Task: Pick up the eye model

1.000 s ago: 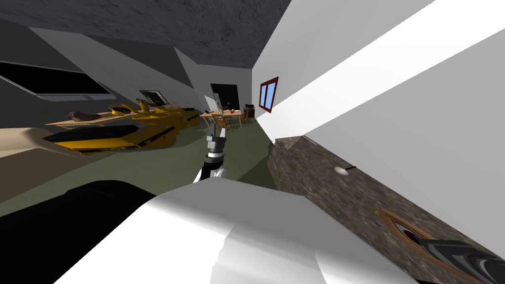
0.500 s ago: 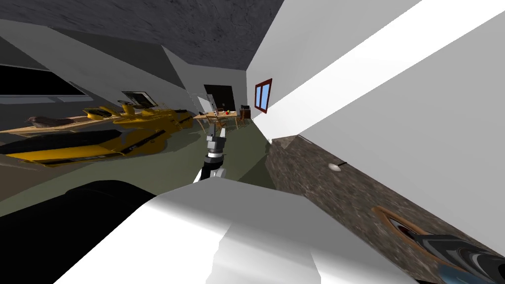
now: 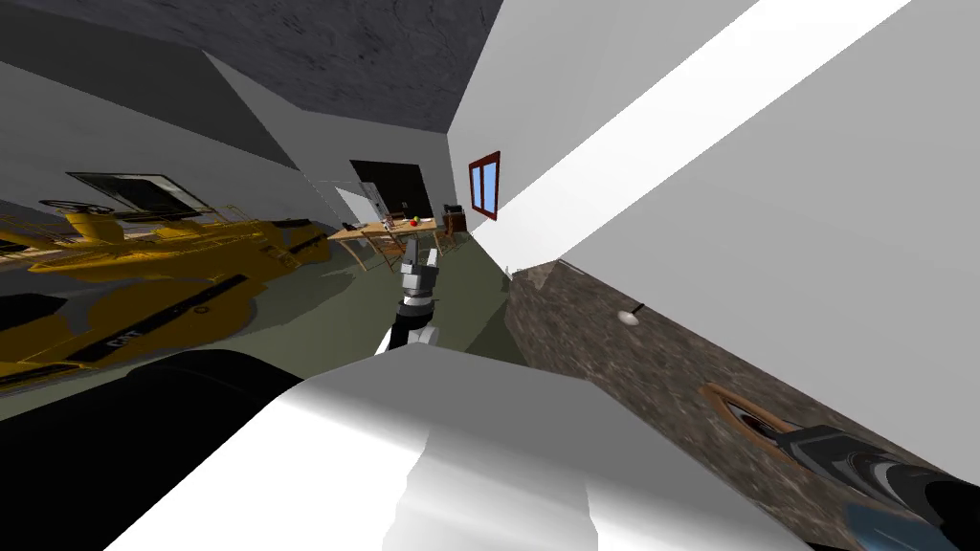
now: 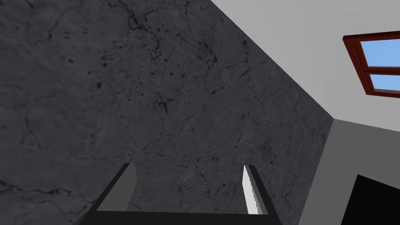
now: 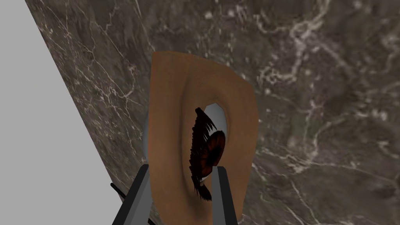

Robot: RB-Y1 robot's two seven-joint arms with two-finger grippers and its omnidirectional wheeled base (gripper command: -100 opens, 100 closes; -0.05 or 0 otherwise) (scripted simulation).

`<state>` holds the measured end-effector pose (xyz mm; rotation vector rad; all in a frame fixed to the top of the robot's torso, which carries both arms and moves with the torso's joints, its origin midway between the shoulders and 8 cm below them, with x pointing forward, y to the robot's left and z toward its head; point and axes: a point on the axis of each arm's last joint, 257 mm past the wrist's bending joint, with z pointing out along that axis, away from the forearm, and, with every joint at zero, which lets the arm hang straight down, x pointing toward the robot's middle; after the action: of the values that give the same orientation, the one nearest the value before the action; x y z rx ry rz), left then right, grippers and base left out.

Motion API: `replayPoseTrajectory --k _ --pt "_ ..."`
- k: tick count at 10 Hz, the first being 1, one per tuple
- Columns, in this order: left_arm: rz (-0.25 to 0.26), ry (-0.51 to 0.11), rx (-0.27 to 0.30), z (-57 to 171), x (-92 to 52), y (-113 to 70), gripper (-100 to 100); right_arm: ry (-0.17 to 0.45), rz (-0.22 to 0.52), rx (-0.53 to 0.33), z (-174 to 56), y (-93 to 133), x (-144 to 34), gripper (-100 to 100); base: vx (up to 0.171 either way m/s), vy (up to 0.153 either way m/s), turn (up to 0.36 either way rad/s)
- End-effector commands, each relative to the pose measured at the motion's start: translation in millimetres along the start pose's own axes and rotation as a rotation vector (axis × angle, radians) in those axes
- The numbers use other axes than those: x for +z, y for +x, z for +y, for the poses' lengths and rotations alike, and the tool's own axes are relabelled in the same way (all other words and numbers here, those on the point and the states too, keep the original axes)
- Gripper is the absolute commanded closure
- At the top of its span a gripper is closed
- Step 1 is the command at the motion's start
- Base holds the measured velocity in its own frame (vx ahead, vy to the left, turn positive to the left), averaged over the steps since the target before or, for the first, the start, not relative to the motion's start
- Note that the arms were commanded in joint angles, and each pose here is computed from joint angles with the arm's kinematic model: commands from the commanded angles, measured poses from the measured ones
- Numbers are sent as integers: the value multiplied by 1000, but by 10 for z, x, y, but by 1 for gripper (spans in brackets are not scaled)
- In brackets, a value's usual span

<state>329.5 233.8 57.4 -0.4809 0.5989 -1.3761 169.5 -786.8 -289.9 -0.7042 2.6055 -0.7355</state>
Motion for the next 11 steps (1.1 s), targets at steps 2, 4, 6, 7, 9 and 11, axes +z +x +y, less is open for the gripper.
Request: replayPoseTrajectory --k 2,4,6,7,9,11 --pt "0 0 0 0 0 0 0 -16 -45 -70 18 -216 5 100 201 15 -353" --pt "0 0 0 0 0 0 0 -22 -77 -114 19 -353 -1 100 138 10 -290" --pt "0 0 0 0 0 0 0 -31 -137 -194 17 -616 -28 100 185 56 -401" --pt "0 0 0 0 0 0 0 -29 -138 -205 12 -620 -29 100 155 75 -200" --pt "0 0 0 0 0 0 0 -29 -168 -252 4 -749 -52 100 155 30 -292" --pt "0 0 0 0 1 1 0 -32 -164 -243 14 -725 -45 0 28 5 -13"
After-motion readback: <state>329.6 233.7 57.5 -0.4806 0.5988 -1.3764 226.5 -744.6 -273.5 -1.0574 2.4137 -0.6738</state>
